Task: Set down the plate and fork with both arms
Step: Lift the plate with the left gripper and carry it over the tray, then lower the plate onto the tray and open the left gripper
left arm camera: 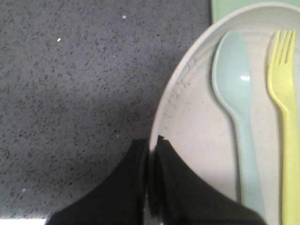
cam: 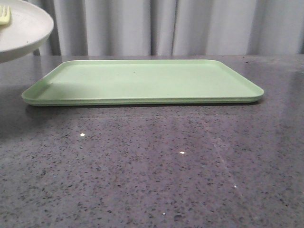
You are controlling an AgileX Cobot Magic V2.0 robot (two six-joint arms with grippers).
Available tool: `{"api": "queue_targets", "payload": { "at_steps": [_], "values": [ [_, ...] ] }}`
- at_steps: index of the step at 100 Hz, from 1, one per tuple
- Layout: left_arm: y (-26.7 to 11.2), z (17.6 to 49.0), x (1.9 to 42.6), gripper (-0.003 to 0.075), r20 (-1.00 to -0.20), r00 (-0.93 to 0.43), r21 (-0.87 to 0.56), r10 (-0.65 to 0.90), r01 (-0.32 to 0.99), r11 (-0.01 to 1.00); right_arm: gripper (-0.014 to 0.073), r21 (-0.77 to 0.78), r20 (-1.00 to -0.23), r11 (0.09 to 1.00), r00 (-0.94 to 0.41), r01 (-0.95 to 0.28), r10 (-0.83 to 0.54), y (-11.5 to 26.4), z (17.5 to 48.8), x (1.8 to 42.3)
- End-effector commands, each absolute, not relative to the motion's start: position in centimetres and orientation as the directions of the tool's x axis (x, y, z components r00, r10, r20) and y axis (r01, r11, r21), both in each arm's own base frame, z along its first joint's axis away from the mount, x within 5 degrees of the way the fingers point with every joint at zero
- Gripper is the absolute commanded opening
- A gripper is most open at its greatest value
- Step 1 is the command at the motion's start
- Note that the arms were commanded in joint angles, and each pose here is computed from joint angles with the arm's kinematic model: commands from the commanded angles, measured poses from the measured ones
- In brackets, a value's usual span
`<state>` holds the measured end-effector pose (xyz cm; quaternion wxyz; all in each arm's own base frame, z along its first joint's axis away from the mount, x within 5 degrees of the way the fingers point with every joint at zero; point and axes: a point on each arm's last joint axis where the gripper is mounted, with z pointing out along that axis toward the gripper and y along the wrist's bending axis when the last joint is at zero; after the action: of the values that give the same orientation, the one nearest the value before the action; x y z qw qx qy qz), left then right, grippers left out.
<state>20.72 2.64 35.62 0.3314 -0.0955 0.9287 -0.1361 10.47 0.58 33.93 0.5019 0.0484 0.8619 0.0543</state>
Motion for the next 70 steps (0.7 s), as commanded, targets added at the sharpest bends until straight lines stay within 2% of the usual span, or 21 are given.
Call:
{"api": "queue_targets", "payload": {
  "at_steps": [1, 17, 41, 70],
  "values": [
    [2.4, 37.3, 21.9, -0.0021, -0.668, -0.669, -0.382, -0.325, -0.065, 0.922, 0.0521, 0.136, -0.903, 0.991, -0.411, 0.010, 0.128, 0.6, 35.5, 10.8],
    [0.6, 36.3, 25.3, -0.0021, -0.639, -0.705, -0.430, -0.308, -0.005, 0.903, 0.0521, 0.136, -0.903, 0.991, -0.411, 0.010, 0.128, 0.6, 35.5, 10.8],
    [-5.3, 34.3, 31.0, -0.0021, -0.596, -0.764, -0.484, -0.247, 0.096, 0.870, 0.0521, 0.137, -0.902, 0.991, -0.411, 0.010, 0.129, 0.6, 35.5, 10.8],
    [-10.9, 31.7, 36.3, -0.0021, -0.524, -0.828, -0.527, -0.199, 0.131, 0.840, 0.0521, 0.137, -0.902, 0.991, -0.411, 0.010, 0.129, 0.6, 35.5, 10.8]
  ]
}}
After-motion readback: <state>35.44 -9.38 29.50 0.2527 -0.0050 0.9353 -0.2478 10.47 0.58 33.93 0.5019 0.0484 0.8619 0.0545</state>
